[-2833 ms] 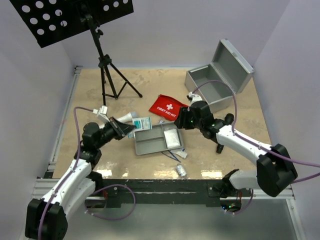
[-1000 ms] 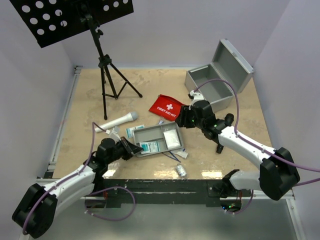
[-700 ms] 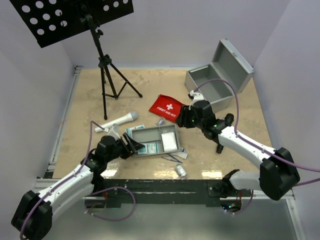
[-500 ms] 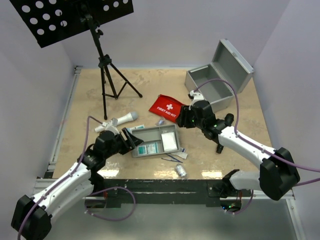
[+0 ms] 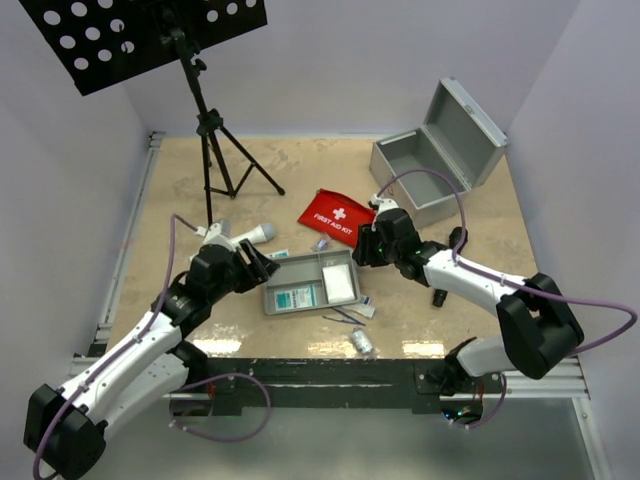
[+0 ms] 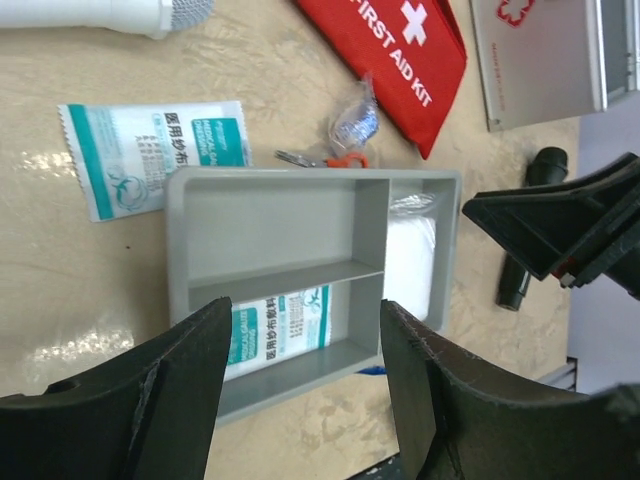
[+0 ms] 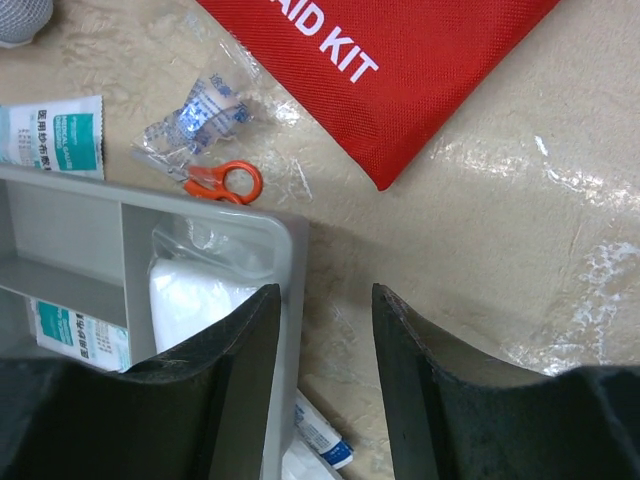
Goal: Organize the medicine kit
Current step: Pick up the medicine box compartment at the center of the board.
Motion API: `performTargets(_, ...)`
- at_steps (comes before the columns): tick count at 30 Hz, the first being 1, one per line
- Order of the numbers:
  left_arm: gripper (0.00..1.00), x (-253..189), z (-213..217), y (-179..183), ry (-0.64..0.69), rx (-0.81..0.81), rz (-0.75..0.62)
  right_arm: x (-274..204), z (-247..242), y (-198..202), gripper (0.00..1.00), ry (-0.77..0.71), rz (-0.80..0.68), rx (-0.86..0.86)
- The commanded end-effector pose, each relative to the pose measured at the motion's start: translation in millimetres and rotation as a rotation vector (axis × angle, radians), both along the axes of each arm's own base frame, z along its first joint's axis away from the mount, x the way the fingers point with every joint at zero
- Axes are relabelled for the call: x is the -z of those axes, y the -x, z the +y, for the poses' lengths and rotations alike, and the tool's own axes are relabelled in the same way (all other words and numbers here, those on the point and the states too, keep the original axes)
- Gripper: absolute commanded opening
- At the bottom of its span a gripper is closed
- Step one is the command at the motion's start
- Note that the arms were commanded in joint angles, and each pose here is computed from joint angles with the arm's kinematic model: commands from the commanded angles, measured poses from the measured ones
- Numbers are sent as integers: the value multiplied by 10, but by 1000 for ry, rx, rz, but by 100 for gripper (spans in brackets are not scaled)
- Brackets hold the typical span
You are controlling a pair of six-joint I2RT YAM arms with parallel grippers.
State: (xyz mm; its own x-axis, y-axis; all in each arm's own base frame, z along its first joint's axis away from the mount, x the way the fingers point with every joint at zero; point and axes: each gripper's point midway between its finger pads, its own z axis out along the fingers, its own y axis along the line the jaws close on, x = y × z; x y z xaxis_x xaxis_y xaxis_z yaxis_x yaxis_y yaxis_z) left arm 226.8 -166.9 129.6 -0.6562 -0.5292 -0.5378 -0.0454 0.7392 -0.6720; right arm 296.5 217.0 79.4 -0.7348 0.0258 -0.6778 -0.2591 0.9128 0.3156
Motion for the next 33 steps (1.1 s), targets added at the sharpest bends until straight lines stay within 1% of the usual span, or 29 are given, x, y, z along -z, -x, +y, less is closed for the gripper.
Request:
performTargets(1,65,-376,56,-302,-32,-48,-100,-107,72,-87,45,-22,-54,-20)
performTargets(4,65,-520,118,-469,-44,-72,-129,-50,135,-31,44,-30,-29,-55)
performTargets(7,64,-541,201,-591,-53,-90,-136,-67,135,-29,44,-38,-29,-47)
performTargets(11,57,-291,345,-667,-93,-111,-63,-50,176,-28,44,-34,-25,-69)
performTargets(14,53,-72,364,-637,-127,-103,-3,33,175,-29,44,-16,-9,-70)
performTargets(17,46,163,380,-589,-151,-100,63,35,164,-33,43,-12,-12,-62)
performTargets(20,44,366,422,-564,-170,-125,115,36,160,-37,43,-10,-13,-60)
performTargets(26,43,614,505,-603,-228,-171,198,103,165,-13,43,2,1,-63)
performTargets(29,46,715,522,-627,-261,-171,236,103,162,-21,43,3,0,-59)
performTargets(33,52,815,590,-620,-297,-196,262,109,163,-14,42,4,2,-62)
